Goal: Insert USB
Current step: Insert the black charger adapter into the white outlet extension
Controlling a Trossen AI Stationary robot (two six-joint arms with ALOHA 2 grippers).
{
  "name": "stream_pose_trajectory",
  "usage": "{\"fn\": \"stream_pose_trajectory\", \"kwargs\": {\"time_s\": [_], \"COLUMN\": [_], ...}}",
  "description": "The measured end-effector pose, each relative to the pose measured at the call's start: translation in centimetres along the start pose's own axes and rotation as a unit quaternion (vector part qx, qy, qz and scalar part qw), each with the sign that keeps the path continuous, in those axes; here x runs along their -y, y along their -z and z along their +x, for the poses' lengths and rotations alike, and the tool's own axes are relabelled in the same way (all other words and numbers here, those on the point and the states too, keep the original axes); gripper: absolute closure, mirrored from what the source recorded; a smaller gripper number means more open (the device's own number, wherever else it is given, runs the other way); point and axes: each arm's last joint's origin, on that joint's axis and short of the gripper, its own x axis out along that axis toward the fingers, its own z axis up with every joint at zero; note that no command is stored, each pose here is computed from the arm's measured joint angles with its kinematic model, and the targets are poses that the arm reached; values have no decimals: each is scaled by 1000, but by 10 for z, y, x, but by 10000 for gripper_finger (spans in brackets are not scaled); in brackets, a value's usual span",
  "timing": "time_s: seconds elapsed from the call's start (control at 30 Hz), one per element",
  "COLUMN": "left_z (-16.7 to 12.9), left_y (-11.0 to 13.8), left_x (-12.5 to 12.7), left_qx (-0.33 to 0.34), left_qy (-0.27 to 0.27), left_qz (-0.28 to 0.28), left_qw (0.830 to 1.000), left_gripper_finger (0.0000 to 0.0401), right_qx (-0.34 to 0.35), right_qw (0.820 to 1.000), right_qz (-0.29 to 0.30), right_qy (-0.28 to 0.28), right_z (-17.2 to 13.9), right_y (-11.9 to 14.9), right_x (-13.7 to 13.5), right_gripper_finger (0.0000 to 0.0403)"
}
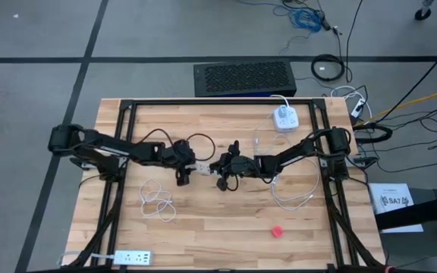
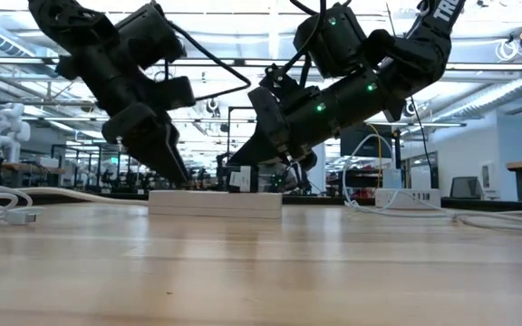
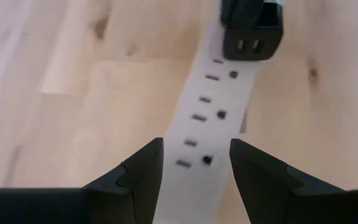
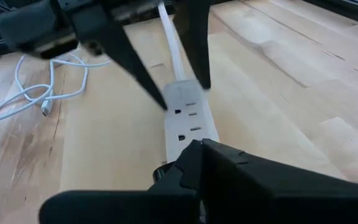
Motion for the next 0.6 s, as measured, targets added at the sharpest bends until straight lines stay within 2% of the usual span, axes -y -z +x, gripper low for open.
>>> {"fn": "stream_pose_trajectory", "kwargs": {"time_s": [0.17,0.6], "left_z": [-8,11], "left_y": [8,16], "left_x": [-2,-1], "left_qx": [-45,-68], "left_qy": [-34,-32], "left_qz": [4,6], "left_qw": [998,997], "left_gripper_finger": [209,210], "right_qx": [-2,-4], "right_qw": [1000,1000], "right_qz": [0,-1], "right_qy": [0,1], "right_z": [0,0], "right_y": [0,0], "right_x": [0,0], "right_gripper_finger": [402,403]}}
